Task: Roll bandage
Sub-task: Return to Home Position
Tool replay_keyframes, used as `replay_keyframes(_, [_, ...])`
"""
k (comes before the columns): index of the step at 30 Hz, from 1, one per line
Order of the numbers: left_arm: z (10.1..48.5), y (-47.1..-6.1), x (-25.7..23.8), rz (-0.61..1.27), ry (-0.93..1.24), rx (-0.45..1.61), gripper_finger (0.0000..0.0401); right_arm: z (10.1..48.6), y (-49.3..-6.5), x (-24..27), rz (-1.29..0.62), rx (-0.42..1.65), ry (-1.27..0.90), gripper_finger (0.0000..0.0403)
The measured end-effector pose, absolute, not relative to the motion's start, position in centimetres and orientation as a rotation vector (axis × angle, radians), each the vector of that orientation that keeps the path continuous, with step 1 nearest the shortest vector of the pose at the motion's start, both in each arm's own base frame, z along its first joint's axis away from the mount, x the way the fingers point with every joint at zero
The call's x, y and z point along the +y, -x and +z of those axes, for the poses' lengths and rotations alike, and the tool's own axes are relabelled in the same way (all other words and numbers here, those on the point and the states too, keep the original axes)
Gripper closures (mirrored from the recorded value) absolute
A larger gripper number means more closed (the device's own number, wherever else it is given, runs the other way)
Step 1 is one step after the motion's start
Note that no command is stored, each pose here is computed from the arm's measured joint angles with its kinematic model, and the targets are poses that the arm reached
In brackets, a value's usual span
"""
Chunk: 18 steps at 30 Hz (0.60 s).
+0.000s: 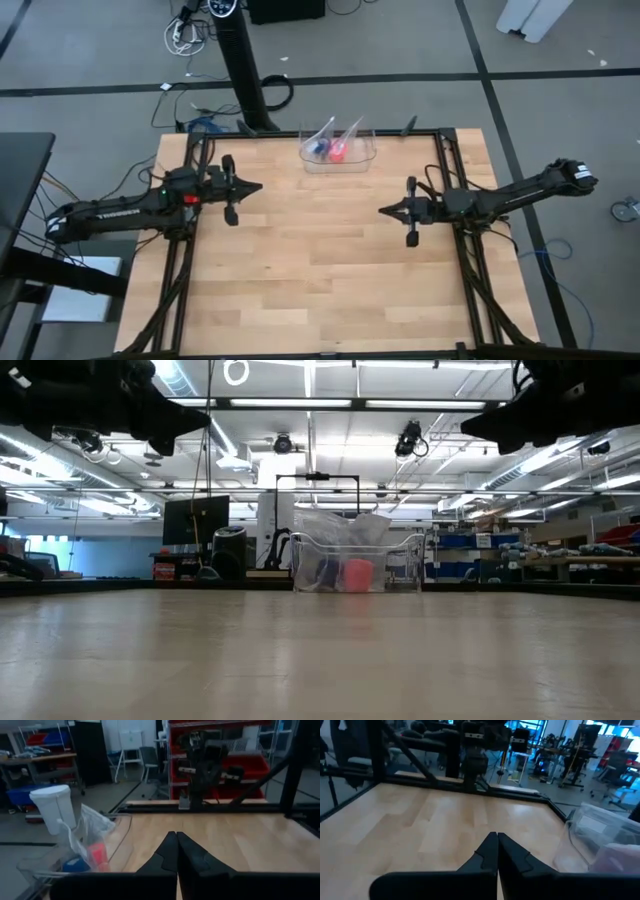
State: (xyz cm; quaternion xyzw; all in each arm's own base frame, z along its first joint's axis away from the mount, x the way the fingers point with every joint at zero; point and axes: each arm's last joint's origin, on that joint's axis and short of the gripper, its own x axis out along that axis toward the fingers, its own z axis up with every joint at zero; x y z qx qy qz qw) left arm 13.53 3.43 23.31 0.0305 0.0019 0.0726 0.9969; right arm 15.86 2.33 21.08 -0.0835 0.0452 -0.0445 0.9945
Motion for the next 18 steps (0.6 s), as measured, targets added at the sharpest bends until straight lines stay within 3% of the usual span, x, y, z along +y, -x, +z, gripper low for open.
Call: replay_keyframes(18, [23.2,-10.7,2.9,0.231,-0.075,-0.021,0.0401,21.6,-11.6,0.6,-0.083,0.091,0.120,0.0403])
